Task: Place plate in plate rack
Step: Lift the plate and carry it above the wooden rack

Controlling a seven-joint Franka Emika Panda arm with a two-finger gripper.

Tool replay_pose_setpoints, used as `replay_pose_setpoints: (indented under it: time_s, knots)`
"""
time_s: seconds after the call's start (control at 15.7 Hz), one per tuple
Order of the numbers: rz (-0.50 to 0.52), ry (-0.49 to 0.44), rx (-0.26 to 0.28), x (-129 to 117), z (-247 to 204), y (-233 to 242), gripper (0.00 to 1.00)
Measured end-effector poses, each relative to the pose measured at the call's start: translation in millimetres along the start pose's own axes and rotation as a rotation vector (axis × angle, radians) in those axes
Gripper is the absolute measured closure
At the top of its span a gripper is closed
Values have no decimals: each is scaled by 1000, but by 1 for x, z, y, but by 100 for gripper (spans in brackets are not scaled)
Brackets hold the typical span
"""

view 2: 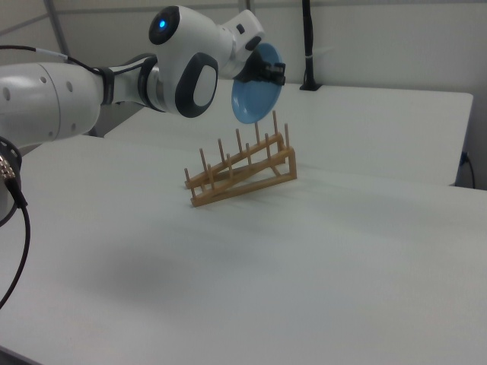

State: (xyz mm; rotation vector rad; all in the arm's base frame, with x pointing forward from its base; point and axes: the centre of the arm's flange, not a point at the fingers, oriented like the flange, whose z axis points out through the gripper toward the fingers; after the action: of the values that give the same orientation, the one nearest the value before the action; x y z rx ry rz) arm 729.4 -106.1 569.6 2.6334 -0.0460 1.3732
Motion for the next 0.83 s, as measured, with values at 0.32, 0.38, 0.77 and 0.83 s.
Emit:
replay_pose_setpoints:
  time_s: [0.32,0.38,0.77,0.83]
  knots:
    - [-29,57,18,5,-1,-26,96]
    - [-48,57,19,5,0,-32,96]
    - [-190,35,-5,-5,11,-72,96]
    - [-207,29,-10,-8,15,-77,96]
